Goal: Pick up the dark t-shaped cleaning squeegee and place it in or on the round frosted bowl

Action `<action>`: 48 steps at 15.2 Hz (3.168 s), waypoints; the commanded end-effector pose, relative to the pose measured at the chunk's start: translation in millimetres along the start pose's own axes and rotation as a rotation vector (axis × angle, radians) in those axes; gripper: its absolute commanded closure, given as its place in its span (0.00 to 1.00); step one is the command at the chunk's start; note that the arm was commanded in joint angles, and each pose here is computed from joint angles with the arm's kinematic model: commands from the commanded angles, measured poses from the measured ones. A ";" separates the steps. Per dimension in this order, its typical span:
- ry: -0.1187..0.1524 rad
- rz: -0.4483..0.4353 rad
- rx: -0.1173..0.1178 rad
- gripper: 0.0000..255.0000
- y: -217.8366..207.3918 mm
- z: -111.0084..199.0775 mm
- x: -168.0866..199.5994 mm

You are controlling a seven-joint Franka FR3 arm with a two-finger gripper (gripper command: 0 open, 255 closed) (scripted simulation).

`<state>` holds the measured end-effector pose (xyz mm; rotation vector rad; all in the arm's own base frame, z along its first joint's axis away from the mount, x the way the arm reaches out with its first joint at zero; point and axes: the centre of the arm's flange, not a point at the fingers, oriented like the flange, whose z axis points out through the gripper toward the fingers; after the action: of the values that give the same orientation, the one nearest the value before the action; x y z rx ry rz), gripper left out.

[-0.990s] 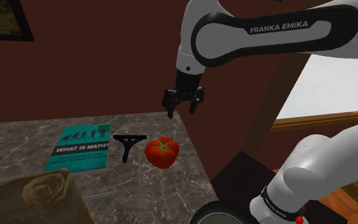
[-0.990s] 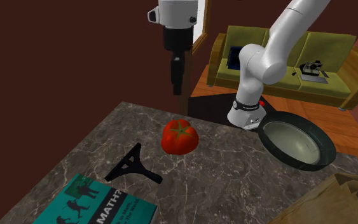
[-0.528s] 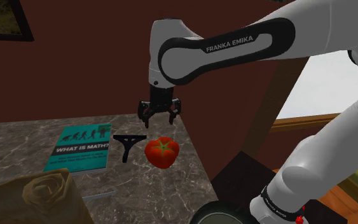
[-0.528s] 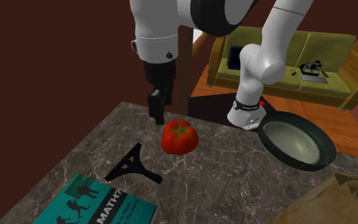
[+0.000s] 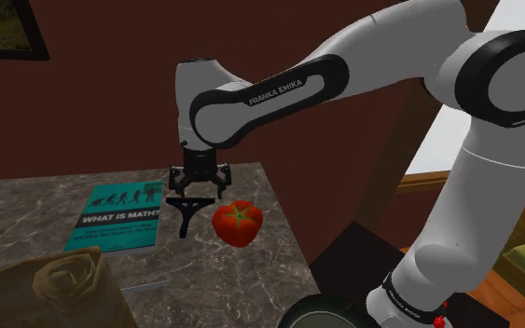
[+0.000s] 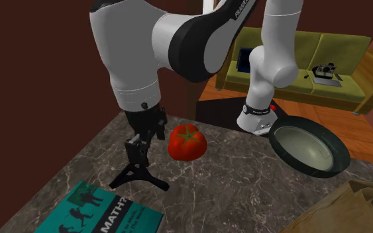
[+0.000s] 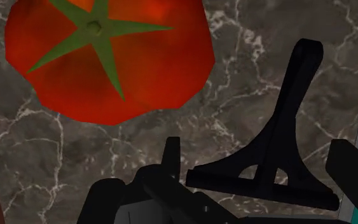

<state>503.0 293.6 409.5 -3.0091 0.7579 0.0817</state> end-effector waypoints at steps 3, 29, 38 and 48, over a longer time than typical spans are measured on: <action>-0.010 0.073 -0.009 0.00 -40.0 31.5 19.9; -0.010 0.073 -0.009 1.00 -39.8 66.3 19.1; -0.010 0.073 -0.009 1.00 -40.9 18.8 16.2; -0.010 0.073 -0.009 1.00 -42.1 -33.8 13.1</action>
<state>536.4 322.9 437.6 -2.9865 0.8694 0.1028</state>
